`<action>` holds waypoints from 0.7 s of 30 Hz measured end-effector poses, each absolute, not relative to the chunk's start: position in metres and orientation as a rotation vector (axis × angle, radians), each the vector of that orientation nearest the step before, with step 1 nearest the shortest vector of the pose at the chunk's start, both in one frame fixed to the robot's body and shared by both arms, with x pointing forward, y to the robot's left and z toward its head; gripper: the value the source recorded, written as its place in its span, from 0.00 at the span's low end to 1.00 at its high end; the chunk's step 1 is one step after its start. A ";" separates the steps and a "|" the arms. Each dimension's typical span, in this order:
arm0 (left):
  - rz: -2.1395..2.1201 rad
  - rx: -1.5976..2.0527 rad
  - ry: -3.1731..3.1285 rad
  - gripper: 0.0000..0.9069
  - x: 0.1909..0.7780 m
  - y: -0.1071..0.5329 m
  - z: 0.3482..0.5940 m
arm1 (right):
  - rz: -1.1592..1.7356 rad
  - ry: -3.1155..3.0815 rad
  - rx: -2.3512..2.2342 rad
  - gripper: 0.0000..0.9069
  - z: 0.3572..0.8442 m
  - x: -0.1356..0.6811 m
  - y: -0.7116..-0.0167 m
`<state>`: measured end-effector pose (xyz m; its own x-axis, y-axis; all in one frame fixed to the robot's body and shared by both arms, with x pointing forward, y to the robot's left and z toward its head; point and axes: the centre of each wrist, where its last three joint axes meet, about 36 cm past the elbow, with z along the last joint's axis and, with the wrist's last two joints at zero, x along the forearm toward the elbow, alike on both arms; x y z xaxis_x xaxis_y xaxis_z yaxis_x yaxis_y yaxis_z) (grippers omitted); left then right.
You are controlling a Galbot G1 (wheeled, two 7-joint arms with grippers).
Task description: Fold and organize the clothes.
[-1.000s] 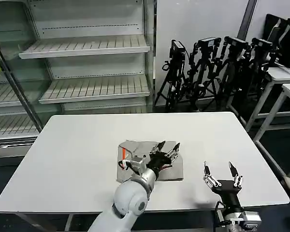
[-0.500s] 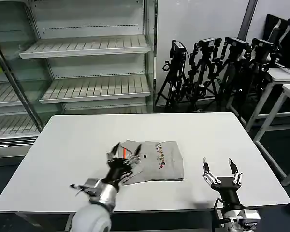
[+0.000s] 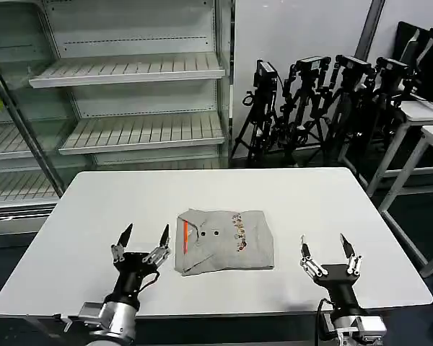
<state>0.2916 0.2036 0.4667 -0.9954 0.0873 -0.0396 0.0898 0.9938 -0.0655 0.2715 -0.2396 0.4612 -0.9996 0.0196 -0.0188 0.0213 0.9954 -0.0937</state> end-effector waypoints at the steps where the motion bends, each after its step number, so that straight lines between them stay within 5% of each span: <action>1: -0.098 0.131 3.099 1.00 0.289 0.204 0.467 | -0.151 3.119 0.030 1.00 0.461 0.271 -0.239; 21: -0.006 0.063 3.079 1.00 0.264 0.214 0.477 | -0.170 3.100 0.028 1.00 0.473 0.265 -0.237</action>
